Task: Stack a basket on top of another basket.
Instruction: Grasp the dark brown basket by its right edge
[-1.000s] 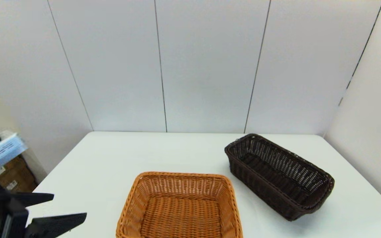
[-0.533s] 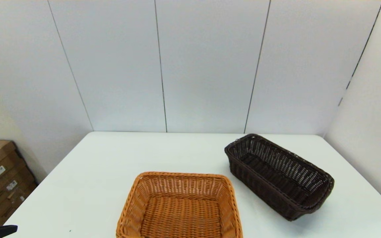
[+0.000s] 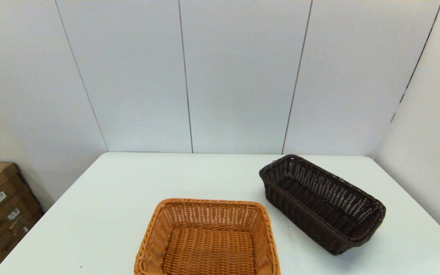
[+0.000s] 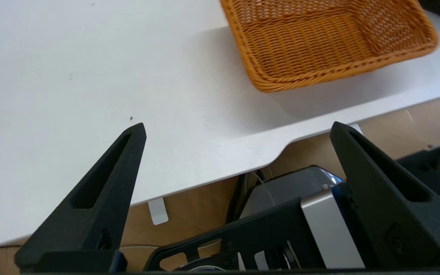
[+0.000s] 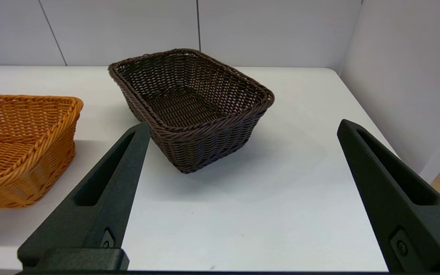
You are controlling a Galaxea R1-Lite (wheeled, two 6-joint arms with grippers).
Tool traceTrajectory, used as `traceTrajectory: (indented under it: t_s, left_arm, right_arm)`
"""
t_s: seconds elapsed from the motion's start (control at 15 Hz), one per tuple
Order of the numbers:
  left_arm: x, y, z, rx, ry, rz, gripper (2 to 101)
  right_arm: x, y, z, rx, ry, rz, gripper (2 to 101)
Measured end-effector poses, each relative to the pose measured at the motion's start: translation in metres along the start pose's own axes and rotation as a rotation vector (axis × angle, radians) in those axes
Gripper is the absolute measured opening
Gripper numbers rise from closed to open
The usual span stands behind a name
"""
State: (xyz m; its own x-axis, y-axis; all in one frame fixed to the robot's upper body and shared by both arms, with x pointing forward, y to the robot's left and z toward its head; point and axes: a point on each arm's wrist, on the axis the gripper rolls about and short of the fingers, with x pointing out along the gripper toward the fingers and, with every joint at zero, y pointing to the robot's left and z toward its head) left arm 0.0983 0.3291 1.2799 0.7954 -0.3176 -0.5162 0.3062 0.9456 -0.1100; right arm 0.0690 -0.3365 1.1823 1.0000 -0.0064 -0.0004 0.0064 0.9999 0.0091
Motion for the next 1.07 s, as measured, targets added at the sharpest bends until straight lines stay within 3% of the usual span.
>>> traceTrajectory:
  t_s: [0.53, 1.07]
  left_arm:
    - [0.041, 0.010, -0.050, 0.023, -0.229, 0.133, 97.7]
    - [0.043, 0.012, -0.071, 0.007, -0.260, 0.259, 97.8]
  right_arm:
    - [0.000, 0.000, 0.000, 0.000, 0.000, 0.000, 97.4]
    - [0.000, 0.000, 0.000, 0.000, 0.000, 0.000, 97.4]
